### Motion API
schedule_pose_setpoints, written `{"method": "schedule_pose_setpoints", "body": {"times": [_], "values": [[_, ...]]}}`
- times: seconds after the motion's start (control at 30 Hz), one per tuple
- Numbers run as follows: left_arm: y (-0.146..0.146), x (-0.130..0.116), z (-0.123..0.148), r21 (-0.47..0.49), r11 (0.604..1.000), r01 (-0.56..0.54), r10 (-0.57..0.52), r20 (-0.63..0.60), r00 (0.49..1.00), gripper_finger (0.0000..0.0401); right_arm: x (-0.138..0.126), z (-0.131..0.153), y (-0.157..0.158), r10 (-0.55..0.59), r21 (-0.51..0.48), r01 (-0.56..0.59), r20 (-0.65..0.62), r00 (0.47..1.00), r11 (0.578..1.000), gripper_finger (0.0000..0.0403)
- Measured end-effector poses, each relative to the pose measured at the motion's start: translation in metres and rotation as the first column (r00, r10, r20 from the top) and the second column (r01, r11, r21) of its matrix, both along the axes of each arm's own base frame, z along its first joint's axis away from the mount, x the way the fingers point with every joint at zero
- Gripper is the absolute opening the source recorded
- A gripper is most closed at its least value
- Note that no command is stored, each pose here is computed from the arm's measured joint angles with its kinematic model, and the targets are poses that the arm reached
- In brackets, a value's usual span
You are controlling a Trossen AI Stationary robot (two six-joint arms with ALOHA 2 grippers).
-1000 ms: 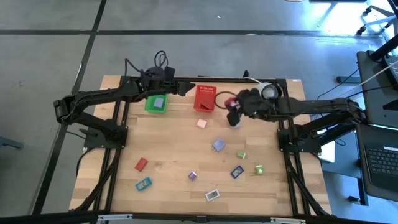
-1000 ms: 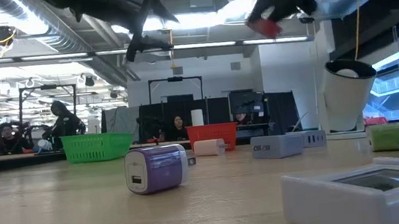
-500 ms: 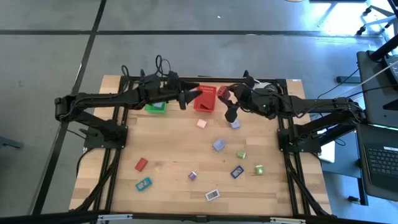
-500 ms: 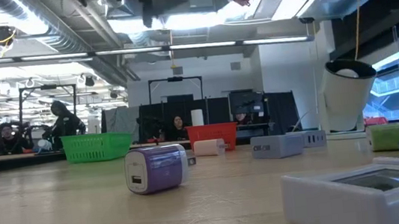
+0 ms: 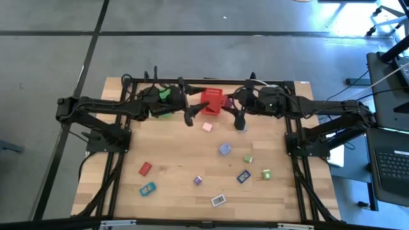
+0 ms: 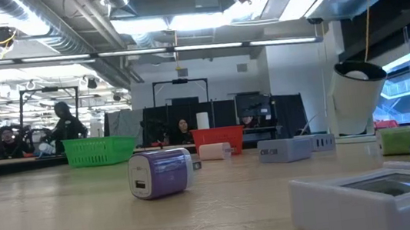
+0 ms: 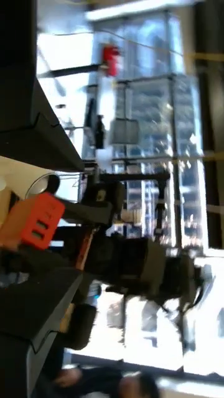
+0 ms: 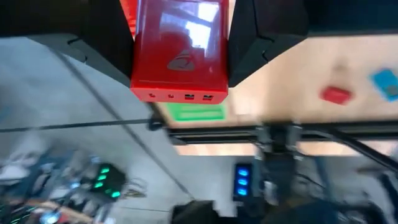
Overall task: Pick & Place Office items
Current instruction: Put the top red charger adapter into the green bin
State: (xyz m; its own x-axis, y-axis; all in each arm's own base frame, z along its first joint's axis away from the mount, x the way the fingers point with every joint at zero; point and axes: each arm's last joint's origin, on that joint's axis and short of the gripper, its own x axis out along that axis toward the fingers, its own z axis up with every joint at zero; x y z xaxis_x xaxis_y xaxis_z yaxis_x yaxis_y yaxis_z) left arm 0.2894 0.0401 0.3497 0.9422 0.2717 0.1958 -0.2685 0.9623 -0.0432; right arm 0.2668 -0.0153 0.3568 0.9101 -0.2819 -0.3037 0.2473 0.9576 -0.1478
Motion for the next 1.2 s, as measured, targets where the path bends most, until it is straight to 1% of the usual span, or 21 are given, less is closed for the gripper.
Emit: {"method": "schedule_pose_setpoints", "body": {"times": [0.1,0.17,0.23,0.3,0.33,0.43,0.5,0.6,0.7,0.8,0.87,0.97,1.13,1.2], "values": [[0.002,0.0,-0.004,-0.151,0.988,-0.035,0.035,-0.002,0.999,0.0263,-0.001,0.0,-0.004,-0.038,-0.103,0.035,-0.028,0.999,0.994,0.0211],[0.003,0.001,-0.008,-0.195,0.979,-0.061,0.058,-0.021,0.998,0.0263,-0.001,0.0,-0.006,-0.045,-0.125,0.04,-0.033,0.998,0.991,0.0211],[0.001,0.004,-0.013,-0.204,0.975,-0.094,0.085,-0.05,0.995,0.0263,0.0,0.003,-0.009,-0.057,-0.096,0.057,0.0,0.998,0.994,0.0211],[-0.001,0.01,-0.02,-0.193,0.973,-0.128,0.114,-0.082,0.99,0.0263,0.0,0.007,-0.015,-0.102,-0.016,0.104,0.07,0.992,0.994,0.0211],[-0.002,0.012,-0.022,-0.18,0.973,-0.145,0.129,-0.098,0.987,0.0263,0.0,0.009,-0.019,-0.137,0.044,0.133,0.113,0.984,0.99,0.0212],[-0.004,0.016,-0.028,-0.099,0.969,-0.226,0.212,-0.139,0.967,0.0263,-0.001,0.012,-0.034,-0.247,0.227,0.202,0.195,0.949,0.953,0.0212],[-0.004,0.017,-0.031,-0.045,0.953,-0.299,0.289,-0.161,0.944,0.0263,-0.003,0.012,-0.044,-0.298,0.292,0.231,0.209,0.931,0.928,0.0212],[0.0,0.019,-0.029,-0.056,0.929,-0.365,0.357,-0.106,0.928,0.0263,0.0,0.008,-0.054,-0.355,0.36,0.265,0.211,0.911,0.894,0.0212],[0.001,0.024,-0.028,-0.068,0.936,-0.345,0.342,-0.052,0.938,0.0263,0.01,0.004,-0.06,-0.371,0.381,0.266,0.237,0.898,0.886,0.0212],[0.001,0.031,-0.036,-0.021,0.938,-0.347,0.344,-0.071,0.936,0.0263,0.025,-0.003,-0.063,-0.337,0.373,0.226,0.264,0.904,0.9,0.0212],[0.002,0.033,-0.041,0.01,0.923,-0.384,0.384,-0.094,0.919,0.0263,0.035,-0.008,-0.064,-0.304,0.375,0.19,0.276,0.912,0.908,0.0212],[0.004,0.035,-0.043,0.027,0.899,-0.437,0.438,-0.1,0.894,0.0263,0.042,-0.012,-0.065,-0.284,0.373,0.162,0.298,0.911,0.913,0.0212],[0.009,0.035,-0.044,0.03,0.898,-0.44,0.44,-0.104,0.892,0.0263,0.052,-0.019,-0.068,-0.269,0.346,0.155,0.311,0.912,0.925,0.0212],[0.012,0.034,-0.044,0.017,0.894,-0.447,0.446,-0.101,0.889,0.0263,0.056,-0.019,-0.068,-0.242,0.345,0.12,0.336,0.91,0.931,0.0212]]}}
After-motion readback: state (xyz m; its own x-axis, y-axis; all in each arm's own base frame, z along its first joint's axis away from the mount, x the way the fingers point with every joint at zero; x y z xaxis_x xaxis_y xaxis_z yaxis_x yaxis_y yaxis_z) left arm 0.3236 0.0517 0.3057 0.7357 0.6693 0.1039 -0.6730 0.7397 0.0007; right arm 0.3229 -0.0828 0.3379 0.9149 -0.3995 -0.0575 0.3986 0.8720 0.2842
